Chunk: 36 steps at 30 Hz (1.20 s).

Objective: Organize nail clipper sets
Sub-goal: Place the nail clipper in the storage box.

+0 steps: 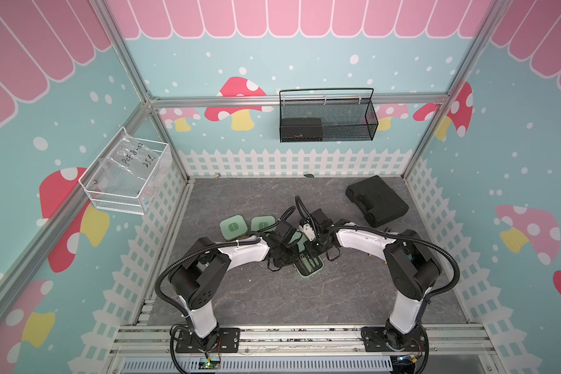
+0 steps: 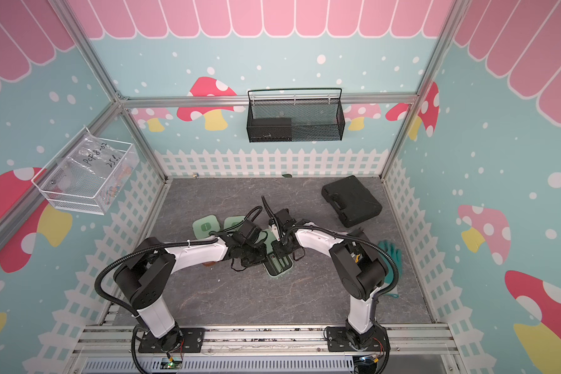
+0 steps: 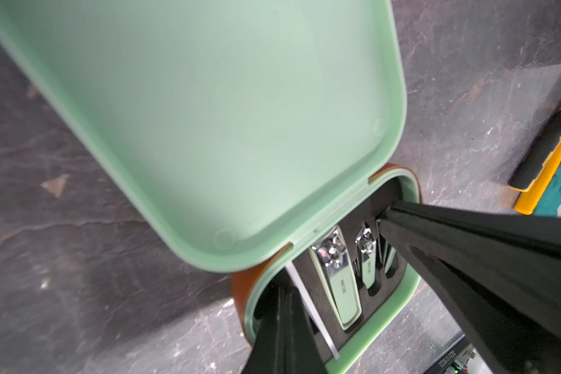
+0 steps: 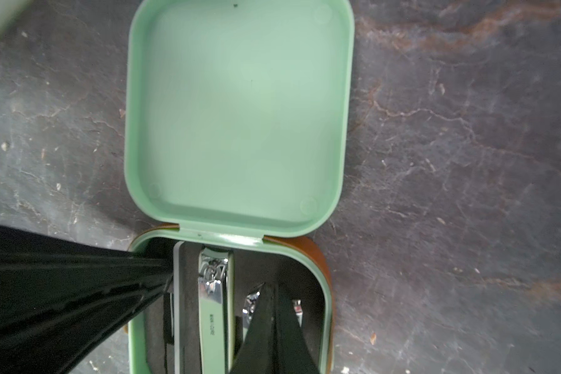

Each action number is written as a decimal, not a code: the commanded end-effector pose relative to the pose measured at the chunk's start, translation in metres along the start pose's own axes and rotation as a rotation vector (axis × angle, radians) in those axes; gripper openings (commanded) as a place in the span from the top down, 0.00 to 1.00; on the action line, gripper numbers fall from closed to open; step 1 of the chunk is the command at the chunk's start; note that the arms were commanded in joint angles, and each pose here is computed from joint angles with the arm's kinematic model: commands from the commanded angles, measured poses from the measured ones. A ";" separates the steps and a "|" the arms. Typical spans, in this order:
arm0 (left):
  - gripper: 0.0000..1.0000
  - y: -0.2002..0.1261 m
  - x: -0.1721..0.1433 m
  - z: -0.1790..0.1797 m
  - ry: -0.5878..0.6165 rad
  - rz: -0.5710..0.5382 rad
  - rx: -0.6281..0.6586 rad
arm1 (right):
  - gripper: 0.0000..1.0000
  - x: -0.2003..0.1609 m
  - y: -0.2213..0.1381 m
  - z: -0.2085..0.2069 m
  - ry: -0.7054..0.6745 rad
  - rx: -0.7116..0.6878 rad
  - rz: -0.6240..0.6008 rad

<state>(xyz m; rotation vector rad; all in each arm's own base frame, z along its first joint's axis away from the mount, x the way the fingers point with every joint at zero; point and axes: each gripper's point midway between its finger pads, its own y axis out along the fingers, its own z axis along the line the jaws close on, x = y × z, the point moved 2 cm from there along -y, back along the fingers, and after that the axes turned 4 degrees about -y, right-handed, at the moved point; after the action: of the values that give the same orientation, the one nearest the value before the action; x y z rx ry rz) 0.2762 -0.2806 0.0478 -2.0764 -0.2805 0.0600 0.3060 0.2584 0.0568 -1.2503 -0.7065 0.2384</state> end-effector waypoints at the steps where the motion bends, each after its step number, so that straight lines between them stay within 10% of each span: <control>1: 1.00 0.003 0.000 0.015 -0.030 0.011 0.058 | 0.96 -0.009 0.010 -0.001 0.008 0.014 0.015; 27: 1.00 0.004 0.000 0.015 -0.039 0.005 0.053 | 0.96 -0.122 0.036 -0.010 0.274 -0.006 0.047; 36: 1.00 0.003 0.000 0.014 -0.039 0.004 0.048 | 0.87 -0.029 -0.031 0.000 0.154 0.001 -0.146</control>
<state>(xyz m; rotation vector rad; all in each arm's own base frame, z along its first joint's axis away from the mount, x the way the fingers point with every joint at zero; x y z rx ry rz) 0.2769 -0.2785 0.0474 -2.0740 -0.2851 0.0731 0.2836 0.2420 0.0530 -1.1300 -0.6546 -0.0275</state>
